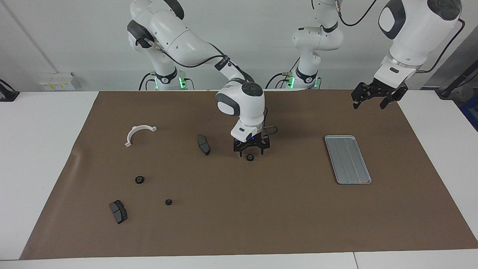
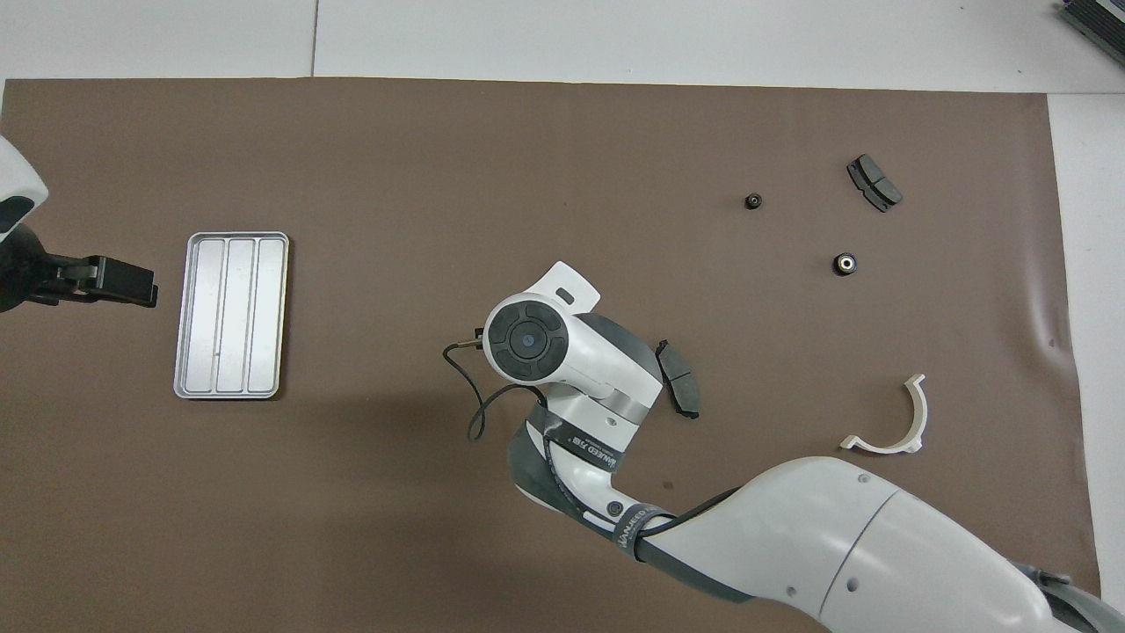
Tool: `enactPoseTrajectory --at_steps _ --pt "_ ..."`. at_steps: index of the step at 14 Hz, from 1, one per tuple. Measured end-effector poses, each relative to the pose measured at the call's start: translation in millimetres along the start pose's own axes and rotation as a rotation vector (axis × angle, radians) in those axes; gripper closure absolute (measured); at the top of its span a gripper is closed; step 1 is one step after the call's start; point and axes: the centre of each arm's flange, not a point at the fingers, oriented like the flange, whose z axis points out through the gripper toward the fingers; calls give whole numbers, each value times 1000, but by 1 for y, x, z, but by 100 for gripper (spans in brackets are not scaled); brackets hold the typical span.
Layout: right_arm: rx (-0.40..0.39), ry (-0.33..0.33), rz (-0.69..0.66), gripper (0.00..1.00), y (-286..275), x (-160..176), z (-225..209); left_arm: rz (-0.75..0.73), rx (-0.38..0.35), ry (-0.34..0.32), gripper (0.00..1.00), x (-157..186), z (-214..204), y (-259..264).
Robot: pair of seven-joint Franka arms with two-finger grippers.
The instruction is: Place bearing gear from tray to pile
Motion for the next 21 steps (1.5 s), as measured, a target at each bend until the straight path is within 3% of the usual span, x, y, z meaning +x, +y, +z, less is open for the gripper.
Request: enactPoseTrajectory --at_steps 2,5,6,11,14,18,21 --pt "-2 -3 -2 30 0 -2 2 0 0 -1 0 0 0 0" --pt "-3 3 -1 63 1 0 -2 0 0 -2 0 0 1 0" --pt "-3 3 -1 66 1 0 -2 0 0 -2 0 0 1 0" --pt "-6 11 11 66 4 8 -8 0 0 -2 0 0 1 0" --pt "-24 14 47 66 26 28 -47 0 0 -2 0 0 1 0" --pt "-22 -39 34 66 111 57 -127 0 0 -2 0 0 1 0" --pt "-26 -93 -18 66 197 58 -141 0 0 -2 0 0 1 0"
